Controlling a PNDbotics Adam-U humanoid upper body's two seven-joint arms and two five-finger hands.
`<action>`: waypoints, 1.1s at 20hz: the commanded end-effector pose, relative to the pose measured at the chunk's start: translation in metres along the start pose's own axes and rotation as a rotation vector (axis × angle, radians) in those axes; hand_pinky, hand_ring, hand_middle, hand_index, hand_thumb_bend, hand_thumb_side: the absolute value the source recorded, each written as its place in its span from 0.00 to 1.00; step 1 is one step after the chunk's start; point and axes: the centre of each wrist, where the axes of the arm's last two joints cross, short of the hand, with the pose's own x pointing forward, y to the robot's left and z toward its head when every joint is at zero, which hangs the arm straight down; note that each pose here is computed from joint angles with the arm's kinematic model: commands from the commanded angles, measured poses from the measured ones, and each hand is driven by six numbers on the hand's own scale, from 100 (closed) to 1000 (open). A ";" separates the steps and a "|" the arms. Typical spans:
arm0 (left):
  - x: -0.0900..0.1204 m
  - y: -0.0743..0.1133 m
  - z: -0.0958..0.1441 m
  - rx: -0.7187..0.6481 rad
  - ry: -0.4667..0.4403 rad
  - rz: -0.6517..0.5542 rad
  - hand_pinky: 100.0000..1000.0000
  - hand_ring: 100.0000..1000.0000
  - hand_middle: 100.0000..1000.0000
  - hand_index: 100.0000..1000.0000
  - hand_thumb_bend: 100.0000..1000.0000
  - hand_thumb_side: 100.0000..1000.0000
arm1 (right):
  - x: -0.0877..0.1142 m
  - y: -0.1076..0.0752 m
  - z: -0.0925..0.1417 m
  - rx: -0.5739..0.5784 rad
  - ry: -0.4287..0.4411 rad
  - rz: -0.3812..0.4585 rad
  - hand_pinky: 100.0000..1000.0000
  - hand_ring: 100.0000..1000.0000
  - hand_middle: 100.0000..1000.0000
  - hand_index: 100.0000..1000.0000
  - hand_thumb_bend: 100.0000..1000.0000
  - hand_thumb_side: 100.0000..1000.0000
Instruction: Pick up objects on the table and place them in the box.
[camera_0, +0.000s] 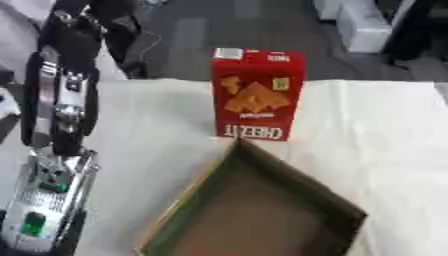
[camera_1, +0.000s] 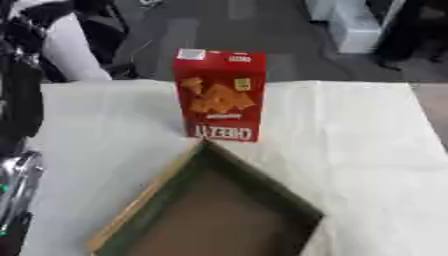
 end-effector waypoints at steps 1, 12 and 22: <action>0.004 0.000 -0.004 0.015 -0.026 0.004 0.90 0.79 0.91 0.88 0.00 0.88 | 0.002 -0.005 -0.004 -0.004 -0.011 0.012 0.48 0.70 0.78 0.79 0.00 0.61; 0.002 0.001 -0.004 -0.014 0.041 -0.029 0.79 0.66 0.87 0.86 0.01 0.76 | 0.002 -0.006 -0.002 -0.002 -0.003 0.015 0.47 0.70 0.78 0.79 0.00 0.60; -0.018 -0.010 -0.016 -0.266 0.145 -0.046 0.75 0.57 0.83 0.82 0.33 0.38 | 0.002 -0.004 -0.002 0.011 0.002 -0.001 0.47 0.70 0.78 0.79 0.00 0.60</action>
